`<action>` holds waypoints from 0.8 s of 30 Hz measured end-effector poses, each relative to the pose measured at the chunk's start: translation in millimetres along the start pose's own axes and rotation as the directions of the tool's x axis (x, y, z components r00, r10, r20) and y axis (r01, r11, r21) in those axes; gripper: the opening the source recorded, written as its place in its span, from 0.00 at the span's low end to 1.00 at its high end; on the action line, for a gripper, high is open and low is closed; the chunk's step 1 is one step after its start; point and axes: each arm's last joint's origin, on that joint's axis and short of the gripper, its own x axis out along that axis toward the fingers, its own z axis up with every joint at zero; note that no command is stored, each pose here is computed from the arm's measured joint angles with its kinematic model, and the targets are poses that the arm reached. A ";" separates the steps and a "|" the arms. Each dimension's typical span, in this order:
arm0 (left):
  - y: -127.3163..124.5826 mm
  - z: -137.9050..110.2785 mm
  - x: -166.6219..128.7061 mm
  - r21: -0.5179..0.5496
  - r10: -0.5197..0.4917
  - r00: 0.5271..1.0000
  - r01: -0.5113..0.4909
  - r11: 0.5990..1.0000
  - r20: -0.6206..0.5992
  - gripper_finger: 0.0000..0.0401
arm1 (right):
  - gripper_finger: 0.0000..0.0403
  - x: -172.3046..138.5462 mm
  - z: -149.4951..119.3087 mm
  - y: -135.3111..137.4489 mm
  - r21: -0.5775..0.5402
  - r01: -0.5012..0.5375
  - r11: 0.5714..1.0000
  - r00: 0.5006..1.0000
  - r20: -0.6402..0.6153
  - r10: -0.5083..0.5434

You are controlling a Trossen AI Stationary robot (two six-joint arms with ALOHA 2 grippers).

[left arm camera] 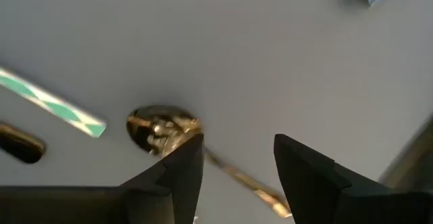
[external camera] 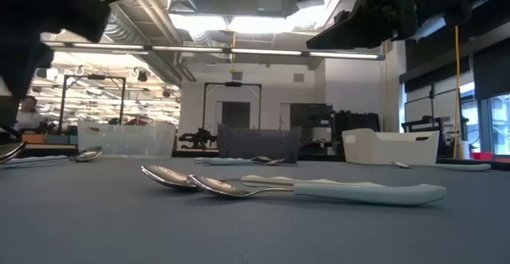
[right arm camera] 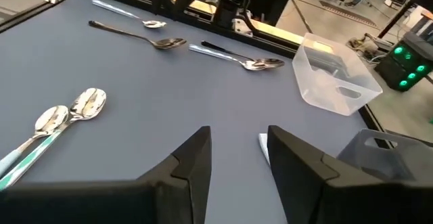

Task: Sort silverware by color (type)
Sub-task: Put the black spoon into the white bin

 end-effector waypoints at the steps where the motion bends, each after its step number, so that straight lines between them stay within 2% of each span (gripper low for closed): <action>1: -0.7 -2.6 3.4 0.014 0.027 1.000 -0.027 1.000 -0.007 0.44 | 0.34 0.0 0.0 -0.2 0.000 0.006 1.000 1.000 -0.001 -0.006; 4: 3.4 -7.0 10.2 0.037 0.145 0.989 -0.145 0.989 0.008 0.44 | 0.34 0.0 0.0 -0.5 0.000 0.009 1.000 1.000 -0.002 -0.009; 8: 11.5 -5.1 14.3 0.039 0.292 0.952 -0.297 0.954 0.097 0.44 | 0.34 0.0 0.0 -0.5 0.000 0.009 1.000 1.000 -0.002 -0.009; 15: 11.6 2.4 21.0 0.113 0.282 0.957 -0.288 0.951 0.067 0.44 | 0.34 0.0 0.1 -0.5 0.000 0.008 1.000 1.000 -0.002 -0.008; 24: 34.9 4.0 40.8 0.152 0.219 0.975 -0.212 0.965 -0.030 0.44 | 0.34 0.0 0.2 -0.5 0.000 0.008 1.000 1.000 -0.002 -0.008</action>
